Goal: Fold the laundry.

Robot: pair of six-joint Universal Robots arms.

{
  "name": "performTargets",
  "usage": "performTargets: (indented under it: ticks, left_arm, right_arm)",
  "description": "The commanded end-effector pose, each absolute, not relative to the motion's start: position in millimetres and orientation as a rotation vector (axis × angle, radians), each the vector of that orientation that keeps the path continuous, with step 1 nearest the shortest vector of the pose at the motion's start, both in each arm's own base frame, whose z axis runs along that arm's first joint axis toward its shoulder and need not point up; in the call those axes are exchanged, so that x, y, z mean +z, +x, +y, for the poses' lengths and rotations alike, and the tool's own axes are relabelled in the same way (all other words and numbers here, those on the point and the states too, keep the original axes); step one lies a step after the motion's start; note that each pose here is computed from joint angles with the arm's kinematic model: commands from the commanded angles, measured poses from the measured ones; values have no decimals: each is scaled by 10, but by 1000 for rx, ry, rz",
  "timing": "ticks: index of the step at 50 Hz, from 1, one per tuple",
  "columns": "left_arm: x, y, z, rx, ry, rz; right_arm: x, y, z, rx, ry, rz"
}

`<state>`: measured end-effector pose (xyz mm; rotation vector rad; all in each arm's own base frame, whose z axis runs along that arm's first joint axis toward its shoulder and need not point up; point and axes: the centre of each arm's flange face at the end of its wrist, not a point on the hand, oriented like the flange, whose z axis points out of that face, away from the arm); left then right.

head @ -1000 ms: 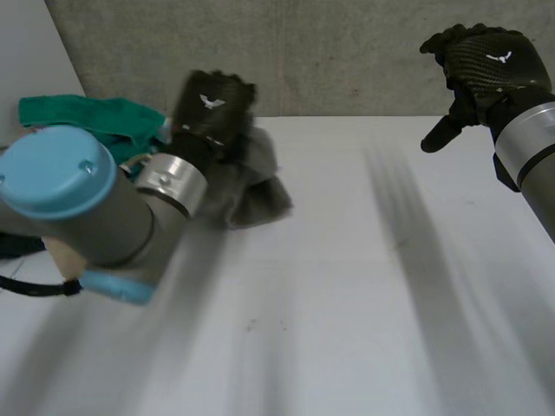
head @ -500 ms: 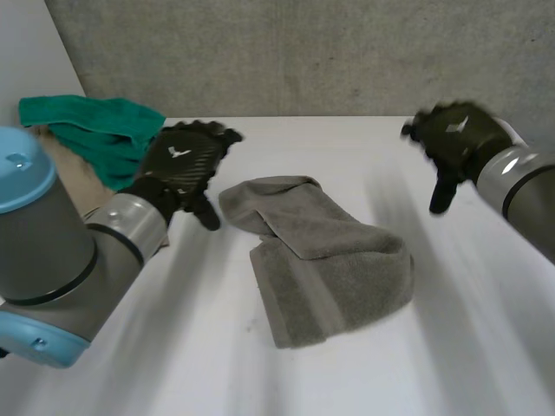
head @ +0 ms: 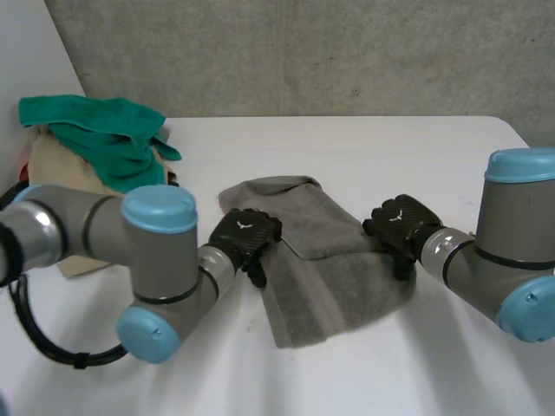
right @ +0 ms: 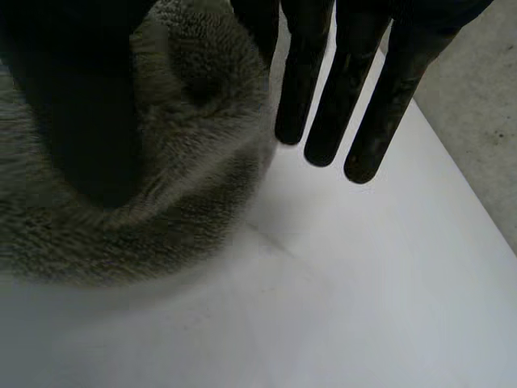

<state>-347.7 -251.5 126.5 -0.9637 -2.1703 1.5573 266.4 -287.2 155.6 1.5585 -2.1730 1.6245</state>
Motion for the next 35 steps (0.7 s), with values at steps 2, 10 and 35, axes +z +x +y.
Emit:
performTargets:
  ticks: [2, 10, 35]
  left_arm:
    - [1090, -3616, -2638, 1542, -981, -2176]
    - [1062, -3670, -2669, 1557, -981, -2159]
    - [2719, -3227, -2733, 2181, -1002, -1886]
  right_arm:
    - [1558, 2671, -2813, 1610, 1555, -2197]
    - [1537, 2616, -2727, 1566, 1500, -2324]
    - [1971, 3030, -1109, 1127, 1906, -3003]
